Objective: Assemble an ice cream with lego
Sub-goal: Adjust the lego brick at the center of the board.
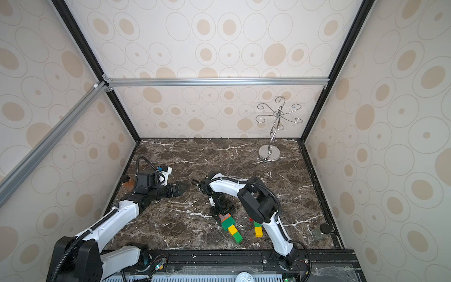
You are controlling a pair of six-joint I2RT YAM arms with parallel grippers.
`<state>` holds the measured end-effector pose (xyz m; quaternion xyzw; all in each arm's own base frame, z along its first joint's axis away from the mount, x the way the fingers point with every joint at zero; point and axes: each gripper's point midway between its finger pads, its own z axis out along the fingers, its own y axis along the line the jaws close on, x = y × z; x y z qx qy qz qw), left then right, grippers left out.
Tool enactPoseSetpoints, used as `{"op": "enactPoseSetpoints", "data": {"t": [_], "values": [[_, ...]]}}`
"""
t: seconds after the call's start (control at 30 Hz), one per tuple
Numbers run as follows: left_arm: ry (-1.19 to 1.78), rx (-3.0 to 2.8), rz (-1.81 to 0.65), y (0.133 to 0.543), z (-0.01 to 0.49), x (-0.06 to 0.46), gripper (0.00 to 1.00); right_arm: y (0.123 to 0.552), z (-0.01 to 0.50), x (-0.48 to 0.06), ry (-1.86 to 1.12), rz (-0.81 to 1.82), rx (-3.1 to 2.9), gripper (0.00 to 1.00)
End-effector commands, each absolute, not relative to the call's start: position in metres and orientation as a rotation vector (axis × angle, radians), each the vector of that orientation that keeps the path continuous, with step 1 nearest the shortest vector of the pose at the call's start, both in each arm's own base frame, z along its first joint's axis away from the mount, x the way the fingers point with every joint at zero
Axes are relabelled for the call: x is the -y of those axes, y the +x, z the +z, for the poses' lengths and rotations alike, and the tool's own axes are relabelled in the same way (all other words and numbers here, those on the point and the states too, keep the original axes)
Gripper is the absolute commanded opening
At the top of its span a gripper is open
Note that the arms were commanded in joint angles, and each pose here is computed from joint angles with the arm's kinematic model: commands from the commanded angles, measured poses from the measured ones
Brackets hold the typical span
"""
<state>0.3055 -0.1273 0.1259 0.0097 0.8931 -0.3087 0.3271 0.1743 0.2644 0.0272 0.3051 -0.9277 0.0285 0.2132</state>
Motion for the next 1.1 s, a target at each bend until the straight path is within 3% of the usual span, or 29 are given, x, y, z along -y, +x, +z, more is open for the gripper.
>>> {"op": "enactPoseSetpoints", "data": {"t": [0.0, 0.17, 0.77, 1.07], "values": [[0.042, -2.337, -0.811, 0.3066, 0.1283, 0.1264, 1.00, 0.1696, 0.0237, -0.2566, 0.843, 0.110, 2.536, 0.14], [0.038, -2.336, -0.810, 0.3068, 0.1281, 0.1258, 1.00, 0.1703, 0.0228, -0.2557, 0.845, 0.116, 2.542, 0.34], [0.036, -2.334, -0.812, 0.3075, 0.1287, 0.1257, 1.00, 0.1702, 0.0217, -0.2582, 0.862, 0.091, 2.550, 0.75], [0.034, -2.332, -0.810, 0.3081, 0.1288, 0.1250, 1.00, 0.1747, 0.0237, -0.2551, 0.872, 0.124, 2.581, 0.83]]}}
